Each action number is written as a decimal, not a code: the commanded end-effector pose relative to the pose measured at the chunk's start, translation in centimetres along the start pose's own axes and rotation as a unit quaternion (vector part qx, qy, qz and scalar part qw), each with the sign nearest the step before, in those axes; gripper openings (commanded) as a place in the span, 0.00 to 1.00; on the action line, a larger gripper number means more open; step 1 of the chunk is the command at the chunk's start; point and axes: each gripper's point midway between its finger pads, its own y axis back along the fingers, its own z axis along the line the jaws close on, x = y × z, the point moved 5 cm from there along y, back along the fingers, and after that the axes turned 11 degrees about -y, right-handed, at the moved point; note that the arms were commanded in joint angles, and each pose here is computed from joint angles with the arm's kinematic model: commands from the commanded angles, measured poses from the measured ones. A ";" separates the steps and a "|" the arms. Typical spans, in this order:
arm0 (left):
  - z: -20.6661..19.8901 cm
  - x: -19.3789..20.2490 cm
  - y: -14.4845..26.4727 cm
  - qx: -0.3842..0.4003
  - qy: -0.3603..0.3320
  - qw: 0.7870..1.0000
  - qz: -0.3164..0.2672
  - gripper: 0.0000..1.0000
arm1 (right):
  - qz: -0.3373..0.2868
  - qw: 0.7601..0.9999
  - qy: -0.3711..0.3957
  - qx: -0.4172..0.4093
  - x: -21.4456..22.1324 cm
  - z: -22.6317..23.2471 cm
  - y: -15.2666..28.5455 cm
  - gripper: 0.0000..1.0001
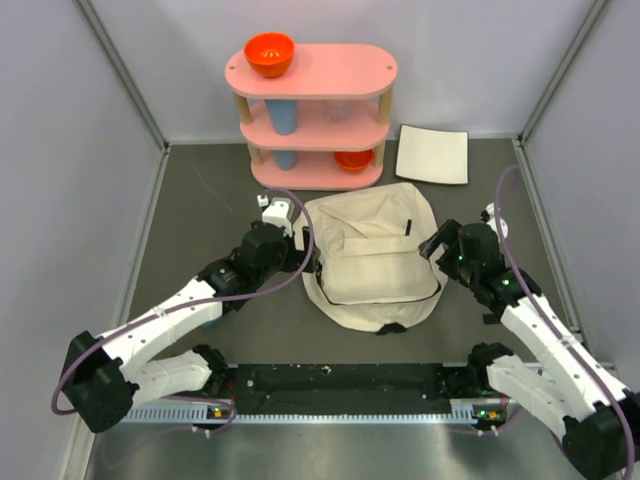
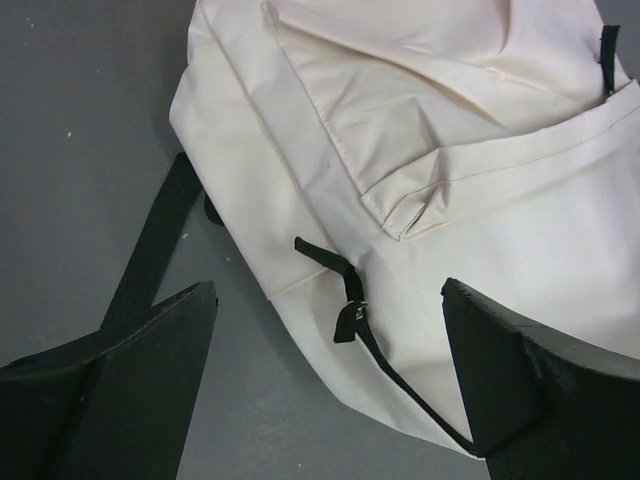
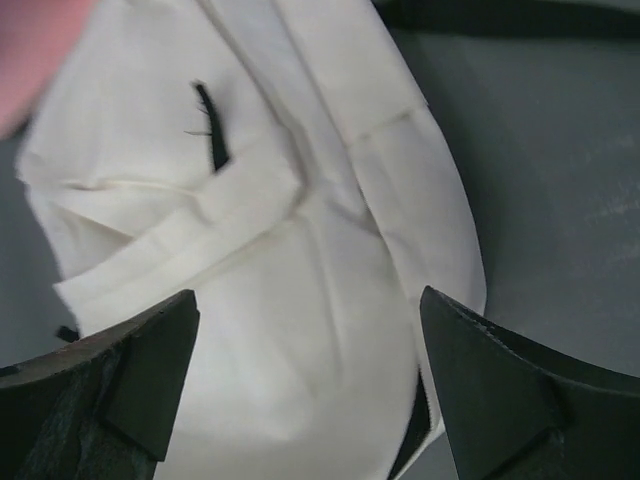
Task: Pack the student bag
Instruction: Zip the student bag at the center of the board, then unzip the student bag at the center of the board.
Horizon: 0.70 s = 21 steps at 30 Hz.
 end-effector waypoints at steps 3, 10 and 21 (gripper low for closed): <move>-0.9 -2.8 0.3 0.026 0.000 0.999 -0.033 0.99 | 0.135 0.991 0.020 0.000 4.1 -2.6 -2.8 0.91; -1.8 -3.7 0.1 0.052 -0.007 0.998 -0.035 0.99 | 0.225 0.971 -0.017 -0.079 8.6 -3.4 -3.7 0.55; -5.1 -6.8 -1.9 0.139 -0.049 0.988 -0.037 0.99 | 0.115 0.991 -0.008 -0.075 5.5 -2.9 -0.6 0.76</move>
